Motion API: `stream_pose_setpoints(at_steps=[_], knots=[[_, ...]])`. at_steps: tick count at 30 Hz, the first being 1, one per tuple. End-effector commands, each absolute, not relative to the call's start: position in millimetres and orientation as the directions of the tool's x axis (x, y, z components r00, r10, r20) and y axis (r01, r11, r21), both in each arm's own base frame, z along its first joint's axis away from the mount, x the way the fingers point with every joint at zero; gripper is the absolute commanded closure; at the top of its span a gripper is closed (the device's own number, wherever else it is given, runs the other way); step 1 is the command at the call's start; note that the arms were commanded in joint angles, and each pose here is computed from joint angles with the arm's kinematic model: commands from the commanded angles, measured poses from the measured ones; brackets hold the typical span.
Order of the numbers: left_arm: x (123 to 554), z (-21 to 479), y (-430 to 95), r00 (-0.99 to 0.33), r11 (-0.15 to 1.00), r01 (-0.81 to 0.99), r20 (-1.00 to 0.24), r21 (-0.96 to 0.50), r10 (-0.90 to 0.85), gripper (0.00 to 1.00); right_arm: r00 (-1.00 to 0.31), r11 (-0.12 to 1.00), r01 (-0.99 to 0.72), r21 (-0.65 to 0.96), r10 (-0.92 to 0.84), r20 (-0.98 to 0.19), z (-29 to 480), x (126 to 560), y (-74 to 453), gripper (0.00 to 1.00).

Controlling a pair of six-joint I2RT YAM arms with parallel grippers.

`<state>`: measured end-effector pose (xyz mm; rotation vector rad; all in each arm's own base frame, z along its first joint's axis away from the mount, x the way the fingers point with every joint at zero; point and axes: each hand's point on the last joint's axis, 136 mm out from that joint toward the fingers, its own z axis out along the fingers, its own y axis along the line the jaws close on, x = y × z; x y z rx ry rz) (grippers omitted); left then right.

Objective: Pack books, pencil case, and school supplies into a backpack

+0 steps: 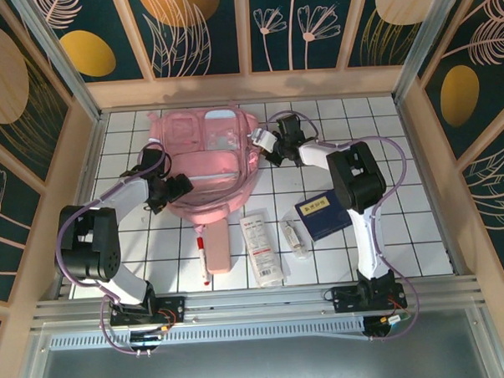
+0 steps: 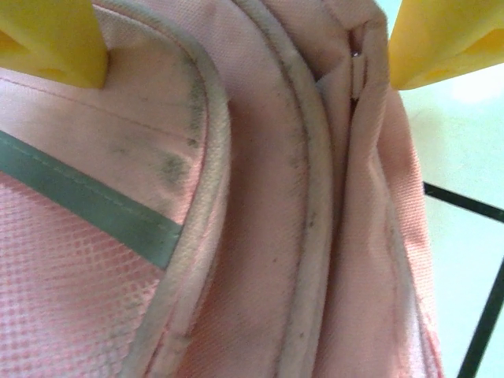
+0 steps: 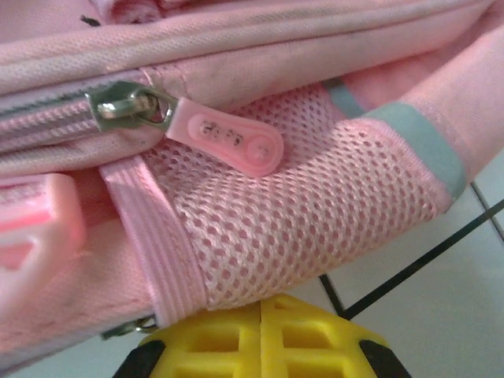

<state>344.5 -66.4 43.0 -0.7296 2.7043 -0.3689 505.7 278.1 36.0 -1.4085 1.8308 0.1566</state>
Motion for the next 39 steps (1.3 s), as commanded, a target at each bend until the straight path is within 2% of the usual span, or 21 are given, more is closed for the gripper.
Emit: stream_pose_setpoints(at_steps=[1,5,6,10,11,13,15,18,19,20,23,29,34,39], knots=[[350.1,38.7,-75.8,-0.817,0.811,-0.434,-0.207,-0.393,-0.538,0.18,-0.041,0.323,-0.893,-0.312,-0.751,-0.659,46.3,492.7,279.5,1.0],[367.6,39.1,-95.1,-0.826,0.778,-0.393,-0.182,-0.49,-0.533,0.52,-0.036,0.342,-0.891,-0.299,-0.709,-0.704,71.5,483.8,264.9,1.0],[374.2,40.4,-97.2,-0.826,0.775,-0.384,-0.189,-0.503,-0.532,0.63,-0.042,0.346,-0.892,-0.29,-0.702,-0.711,75.8,481.2,260.5,1.0],[402.9,43.1,-102.4,-0.829,0.778,-0.354,-0.211,-0.519,-0.517,0.97,-0.077,0.386,-0.88,-0.275,-0.689,-0.721,86.3,479.1,234.8,1.0],[408.9,45.5,-104.8,-0.83,0.774,-0.348,-0.211,-0.529,-0.517,1.0,-0.09,0.4,-0.876,-0.269,-0.684,-0.724,87.7,479.2,227.9,1.0],[420.9,51.4,-110.9,-0.836,0.77,-0.321,-0.217,-0.552,-0.504,1.0,-0.109,0.431,-0.856,-0.284,-0.688,-0.718,88.7,480.5,213.0,1.0],[433.3,59.5,-112.1,-0.845,0.791,-0.272,-0.257,-0.548,-0.469,1.0,-0.123,0.454,-0.837,-0.305,-0.7,-0.704,87.8,481.0,199.6,0.89],[441.4,64.0,-118.6,-0.882,0.828,-0.173,-0.29,-0.534,-0.371,1.0,-0.151,0.464,-0.833,-0.303,-0.716,-0.682,80.3,482.7,185.9,0.62],[441.4,64.7,-122.7,-0.894,0.827,-0.148,-0.284,-0.542,-0.346,1.0,-0.15,0.464,-0.829,-0.312,-0.722,-0.675,78.3,483.8,184.1,0.35],[440.0,64.1,-127.1,-0.907,0.821,-0.135,-0.265,-0.555,-0.328,1.0,-0.149,0.462,-0.829,-0.316,-0.726,-0.671,75.7,484.8,184.4,0.32],[432.0,72.8,-141.4,-0.931,0.782,-0.107,-0.214,-0.615,-0.295,1.0,-0.15,0.459,-0.835,-0.303,-0.72,-0.678,70.9,489.0,187.9,0.3],[423.1,116.8,-151.1,-0.93,0.738,-0.053,-0.235,-0.673,-0.282,1.0,-0.144,0.437,-0.834,-0.336,-0.762,-0.631,44.9,506.6,179.1,0.32],[419.0,126.9,-156.2,-0.943,0.721,-0.044,-0.21,-0.691,-0.259,1.0,-0.11,0.396,-0.868,-0.3,-0.743,-0.661,36.4,506.6,173.0,0.34],[418.3,127.3,-163.2,-0.951,0.688,-0.035,-0.188,-0.724,-0.246,1.0,-0.08,0.374,-0.882,-0.289,-0.721,-0.688,38.4,511.7,175.2,0.43]])
